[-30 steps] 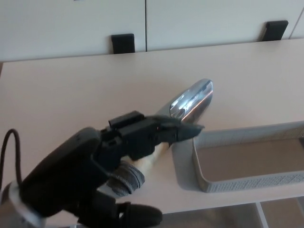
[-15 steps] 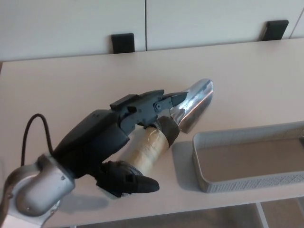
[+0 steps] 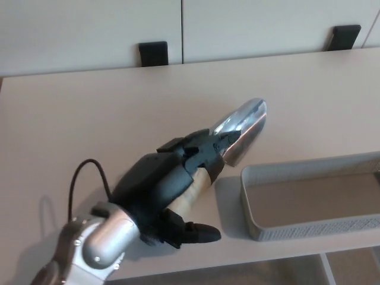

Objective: The robot walks towards a desk on which a shovel is kept on the left hand side and a container is kept on the right hand side. The robot picks up the shovel using its left hand and places it in the container.

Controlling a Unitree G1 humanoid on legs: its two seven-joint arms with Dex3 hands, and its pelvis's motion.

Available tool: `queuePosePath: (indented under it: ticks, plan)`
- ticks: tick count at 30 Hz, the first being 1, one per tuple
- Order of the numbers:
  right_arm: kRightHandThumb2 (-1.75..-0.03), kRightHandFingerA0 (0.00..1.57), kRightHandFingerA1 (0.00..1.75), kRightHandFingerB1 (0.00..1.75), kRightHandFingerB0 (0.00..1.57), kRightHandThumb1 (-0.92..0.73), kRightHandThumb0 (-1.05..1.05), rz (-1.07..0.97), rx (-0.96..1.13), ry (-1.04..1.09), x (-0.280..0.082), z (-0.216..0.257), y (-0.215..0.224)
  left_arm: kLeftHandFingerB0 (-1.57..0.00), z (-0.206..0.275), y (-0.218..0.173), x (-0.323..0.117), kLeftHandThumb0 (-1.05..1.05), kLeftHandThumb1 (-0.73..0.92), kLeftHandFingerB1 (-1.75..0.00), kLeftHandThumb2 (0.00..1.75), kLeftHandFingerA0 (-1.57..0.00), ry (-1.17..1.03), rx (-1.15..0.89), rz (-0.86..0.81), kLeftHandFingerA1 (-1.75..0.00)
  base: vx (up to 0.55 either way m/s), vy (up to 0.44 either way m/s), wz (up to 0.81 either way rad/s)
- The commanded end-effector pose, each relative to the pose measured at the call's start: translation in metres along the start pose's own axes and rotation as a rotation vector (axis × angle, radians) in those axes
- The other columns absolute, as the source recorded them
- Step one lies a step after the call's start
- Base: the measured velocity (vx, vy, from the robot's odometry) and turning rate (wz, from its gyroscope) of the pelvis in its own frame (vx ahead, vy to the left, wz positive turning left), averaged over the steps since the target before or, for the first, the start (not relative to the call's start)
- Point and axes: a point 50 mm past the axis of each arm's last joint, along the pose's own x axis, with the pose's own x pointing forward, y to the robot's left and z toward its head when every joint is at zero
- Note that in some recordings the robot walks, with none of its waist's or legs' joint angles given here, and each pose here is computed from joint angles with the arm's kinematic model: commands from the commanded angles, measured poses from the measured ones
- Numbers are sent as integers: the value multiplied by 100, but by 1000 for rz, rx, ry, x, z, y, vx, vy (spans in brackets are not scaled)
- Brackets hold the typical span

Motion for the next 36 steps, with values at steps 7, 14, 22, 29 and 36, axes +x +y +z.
queuePosePath:
  ticks: [7, 14, 22, 29, 36]
  plan:
    - [-90, 21, 63, 36, 2, -76, -28, 11, -48, 14, -3, 0, -8, -1, -35, -23, 13, -55, 36, -19, 73, 0, 403, 458, 233, -15, 0, 0, 0]
    - [-79, 20, 63, 39, 1, -80, -20, 18, -55, 17, -4, -2, -8, -4, -42, -16, 9, -50, 36, -30, 74, 0, 407, 562, 321, -22, 0, 0, 0]
    - [-80, 20, 62, 34, 4, -79, -19, 40, -84, 34, -4, -3, -7, -12, -46, -10, 7, -58, 53, -25, 57, -4, 357, 719, 409, -21, 0, 0, 0]
    - [-77, 21, 61, 39, 3, -79, -21, 51, -107, 36, -4, -2, -8, -8, -44, -17, 5, -67, 43, -24, 77, 0, 330, 756, 426, -6, 0, 0, 0]
    - [-82, 25, 63, 40, 3, -76, -26, 54, -149, 34, -1, 1, -10, -9, -41, -17, 7, -69, 43, -23, 74, 0, 314, 766, 462, -1, 0, 0, 0]
